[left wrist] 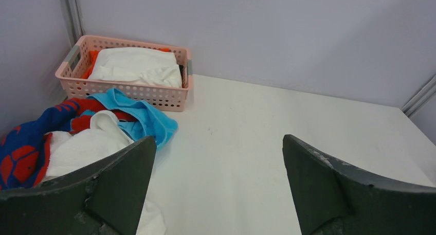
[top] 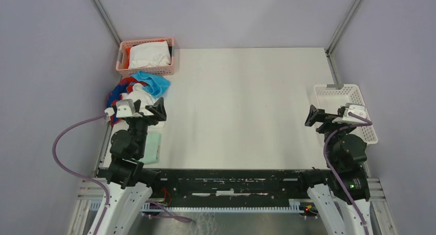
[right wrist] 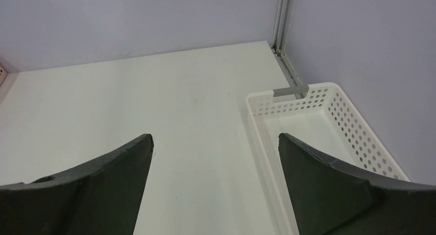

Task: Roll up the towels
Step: Pick up the towel at the center of the board.

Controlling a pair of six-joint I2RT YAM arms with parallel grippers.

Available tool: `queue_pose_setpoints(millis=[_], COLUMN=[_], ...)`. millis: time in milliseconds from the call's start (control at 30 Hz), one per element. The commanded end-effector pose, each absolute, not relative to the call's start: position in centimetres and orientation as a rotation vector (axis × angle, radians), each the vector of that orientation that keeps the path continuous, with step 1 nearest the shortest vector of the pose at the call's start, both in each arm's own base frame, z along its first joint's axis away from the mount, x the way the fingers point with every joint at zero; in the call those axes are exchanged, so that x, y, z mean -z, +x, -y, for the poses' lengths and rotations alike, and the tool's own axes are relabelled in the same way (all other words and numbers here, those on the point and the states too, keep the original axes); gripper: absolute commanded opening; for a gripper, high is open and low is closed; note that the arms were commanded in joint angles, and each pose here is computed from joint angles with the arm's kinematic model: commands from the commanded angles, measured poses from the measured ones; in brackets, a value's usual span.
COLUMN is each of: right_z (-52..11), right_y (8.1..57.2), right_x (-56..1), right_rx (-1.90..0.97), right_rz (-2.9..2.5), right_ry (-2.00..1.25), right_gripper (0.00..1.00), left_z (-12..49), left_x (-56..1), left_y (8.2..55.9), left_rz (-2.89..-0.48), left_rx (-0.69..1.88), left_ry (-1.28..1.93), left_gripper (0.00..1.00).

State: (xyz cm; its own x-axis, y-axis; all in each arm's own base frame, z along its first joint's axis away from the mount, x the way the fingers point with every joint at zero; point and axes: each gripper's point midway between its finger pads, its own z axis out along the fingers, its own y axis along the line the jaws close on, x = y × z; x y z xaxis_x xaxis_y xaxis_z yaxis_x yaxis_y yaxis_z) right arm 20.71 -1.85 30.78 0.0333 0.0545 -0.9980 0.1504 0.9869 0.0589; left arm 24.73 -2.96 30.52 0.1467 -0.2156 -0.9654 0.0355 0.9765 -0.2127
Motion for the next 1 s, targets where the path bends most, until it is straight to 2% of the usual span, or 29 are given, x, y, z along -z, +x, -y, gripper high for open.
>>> queue_pose_setpoints(millis=[0,467,967], right_z=[1.9,2.3,0.7], right_y=[20.5,20.0,20.2], right_x=[-32.2,-32.2,-32.0], right_rx=[0.063,0.067,-0.032], right_rz=[-1.492,-1.472,-1.476], right_ry=[0.172,0.193,0.165], right_gripper=[1.0,1.0,1.0], left_z=[2.8,2.8,-1.0], left_x=[-32.2,-30.9,-22.2], left_y=[24.7,25.8,32.2], left_rz=[-1.353,-1.418,-1.873], left_rx=[0.186,0.153,-0.161], left_ry=[-0.16,-0.165,-0.381], left_gripper=[0.99,0.99,0.99])
